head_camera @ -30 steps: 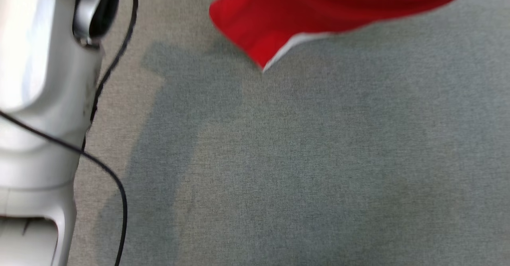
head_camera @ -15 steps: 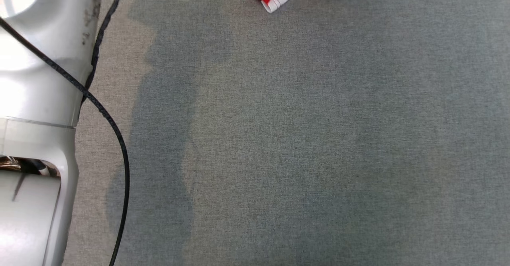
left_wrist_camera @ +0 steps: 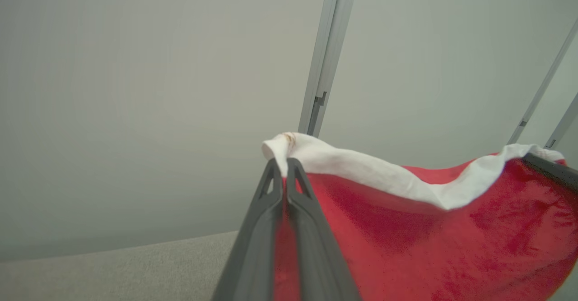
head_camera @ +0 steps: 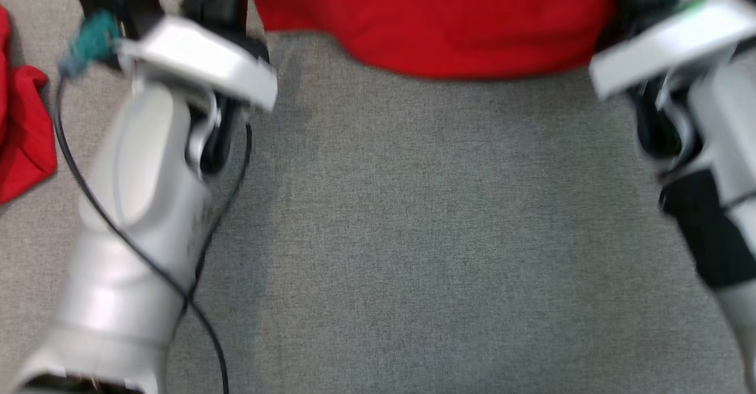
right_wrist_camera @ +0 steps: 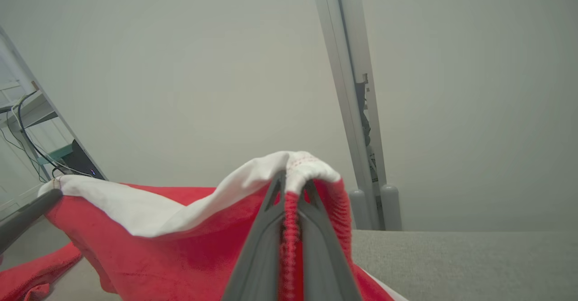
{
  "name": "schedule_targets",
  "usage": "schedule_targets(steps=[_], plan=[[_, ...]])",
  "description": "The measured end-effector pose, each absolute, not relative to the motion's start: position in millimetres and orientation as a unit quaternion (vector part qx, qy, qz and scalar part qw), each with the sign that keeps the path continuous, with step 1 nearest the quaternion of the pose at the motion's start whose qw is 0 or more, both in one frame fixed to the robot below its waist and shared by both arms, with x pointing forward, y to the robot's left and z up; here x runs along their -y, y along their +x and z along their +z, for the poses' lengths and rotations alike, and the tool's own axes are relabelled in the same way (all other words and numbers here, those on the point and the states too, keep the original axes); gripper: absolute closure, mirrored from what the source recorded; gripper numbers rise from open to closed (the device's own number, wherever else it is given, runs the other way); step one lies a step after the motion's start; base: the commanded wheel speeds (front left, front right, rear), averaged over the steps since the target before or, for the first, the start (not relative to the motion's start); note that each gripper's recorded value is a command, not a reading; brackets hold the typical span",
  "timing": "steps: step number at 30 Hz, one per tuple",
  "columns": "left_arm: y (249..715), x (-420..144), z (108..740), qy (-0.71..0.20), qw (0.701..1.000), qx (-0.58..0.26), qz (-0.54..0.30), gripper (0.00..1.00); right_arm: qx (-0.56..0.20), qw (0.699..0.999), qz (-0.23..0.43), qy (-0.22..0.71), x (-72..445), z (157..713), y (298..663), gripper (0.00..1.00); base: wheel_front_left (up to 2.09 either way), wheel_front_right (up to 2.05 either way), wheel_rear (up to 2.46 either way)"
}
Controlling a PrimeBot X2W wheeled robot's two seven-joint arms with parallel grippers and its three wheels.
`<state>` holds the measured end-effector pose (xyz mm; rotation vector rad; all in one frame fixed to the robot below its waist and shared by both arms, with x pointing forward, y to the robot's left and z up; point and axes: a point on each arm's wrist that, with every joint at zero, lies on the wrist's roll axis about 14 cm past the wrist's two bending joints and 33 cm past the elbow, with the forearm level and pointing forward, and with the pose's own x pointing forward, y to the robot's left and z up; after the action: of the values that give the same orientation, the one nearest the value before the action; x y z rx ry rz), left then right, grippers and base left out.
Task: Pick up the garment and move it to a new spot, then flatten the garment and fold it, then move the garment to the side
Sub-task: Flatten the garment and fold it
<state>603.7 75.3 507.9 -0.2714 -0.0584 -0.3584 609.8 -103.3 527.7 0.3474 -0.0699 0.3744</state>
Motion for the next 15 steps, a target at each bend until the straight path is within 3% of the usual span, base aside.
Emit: schedule_targets(steps=[8, 15], plan=[[522, -88, 478, -0.157, 0.975, 0.008, -0.157, 1.00, -0.017, 0.965, 0.184, 0.188, 105, 480, 523, 1.00, 0.00, 0.00, 0.00], [461, -92, 487, -0.163, 0.975, 0.018, -0.153, 1.00, -0.035, 0.961, 0.192, 0.196, 100, 470, 459, 1.00, 0.00, 0.00, 0.00]])
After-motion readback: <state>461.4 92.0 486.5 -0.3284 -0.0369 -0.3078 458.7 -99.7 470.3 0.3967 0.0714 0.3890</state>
